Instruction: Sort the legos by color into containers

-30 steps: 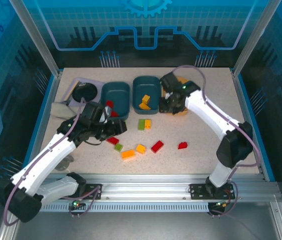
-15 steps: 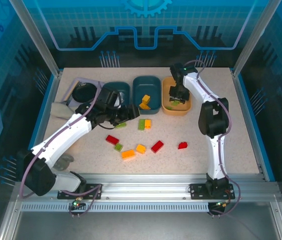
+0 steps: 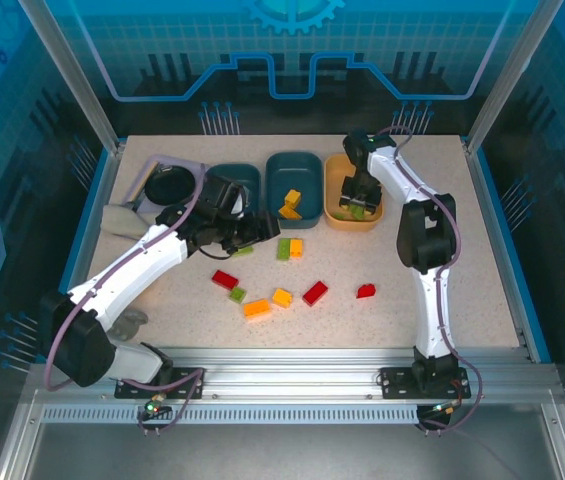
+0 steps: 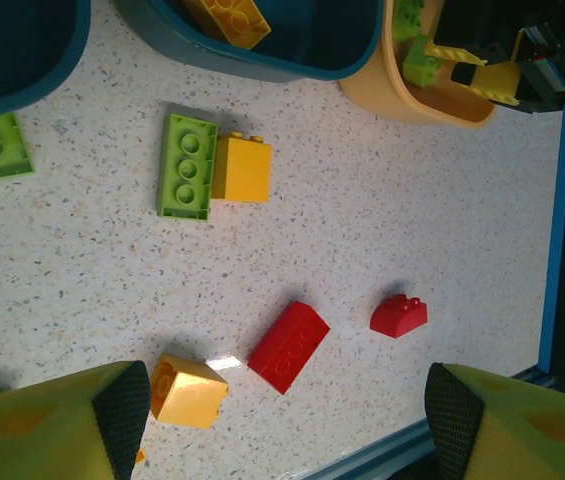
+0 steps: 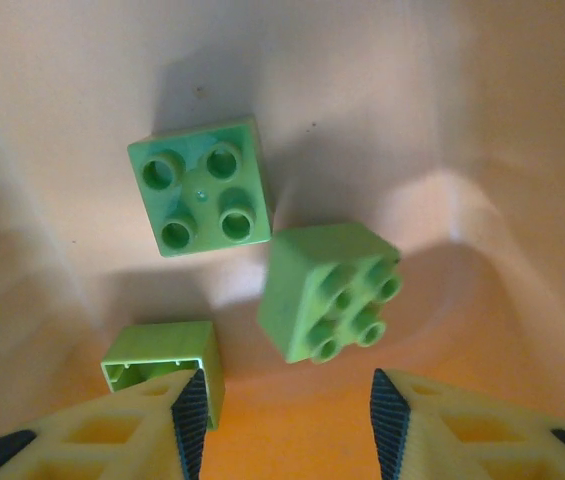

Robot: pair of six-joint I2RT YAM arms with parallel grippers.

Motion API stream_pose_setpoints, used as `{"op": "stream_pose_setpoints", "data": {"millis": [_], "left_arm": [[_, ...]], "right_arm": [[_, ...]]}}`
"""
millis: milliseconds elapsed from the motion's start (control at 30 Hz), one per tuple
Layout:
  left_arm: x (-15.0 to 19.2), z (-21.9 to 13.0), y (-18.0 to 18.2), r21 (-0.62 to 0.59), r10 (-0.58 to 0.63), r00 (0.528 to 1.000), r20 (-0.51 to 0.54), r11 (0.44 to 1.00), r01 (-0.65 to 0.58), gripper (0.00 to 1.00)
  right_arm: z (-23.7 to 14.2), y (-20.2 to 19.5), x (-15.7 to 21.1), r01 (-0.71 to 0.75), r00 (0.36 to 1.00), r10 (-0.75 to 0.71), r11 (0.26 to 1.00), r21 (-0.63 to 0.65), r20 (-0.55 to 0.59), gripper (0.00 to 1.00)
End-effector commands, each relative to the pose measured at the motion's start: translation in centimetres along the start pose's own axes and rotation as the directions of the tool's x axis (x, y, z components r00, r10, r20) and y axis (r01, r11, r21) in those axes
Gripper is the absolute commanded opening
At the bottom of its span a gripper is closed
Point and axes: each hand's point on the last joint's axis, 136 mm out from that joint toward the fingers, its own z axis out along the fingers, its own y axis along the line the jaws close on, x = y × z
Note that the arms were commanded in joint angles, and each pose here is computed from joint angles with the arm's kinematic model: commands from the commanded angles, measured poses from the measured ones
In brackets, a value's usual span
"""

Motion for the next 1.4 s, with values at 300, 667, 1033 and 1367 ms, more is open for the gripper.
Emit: {"op": "stream_pose_setpoints", "data": {"millis": [300,667,1033,1367], "left_arm": [[1.7,-2.7,6.2,-0.307,-0.158,0.987,0.025,0.939,0.158,0.77],[5.9,-0.8,14.9,-0.395,-0.634,0.768,0.090,0.685,0.612,0.80],[4.8,4.1,17.3,-0.449,-0.706,0.694,0.143,0.578,0.681,0.79],[4.2,6.3,18.5,-0.482,-0.679,0.720,0.145,0.587,0.650,0.55]], "right_arm": [[-9.0,5.2,-0.7,0.203,0.951,-0.171,0.974,-0.102,0.258,0.59],[-12.9,14.1,17.4,0.803,0.597,-0.625,0.469,-0.368,0.504,0.75],[-10.3,12.2,24.8,0.824,0.531,-0.729,0.326,-0.463,0.432,0.76],[-10.4,12.2,24.2,0.814,0.553,-0.715,0.353,-0.460,0.429,0.75]]}}
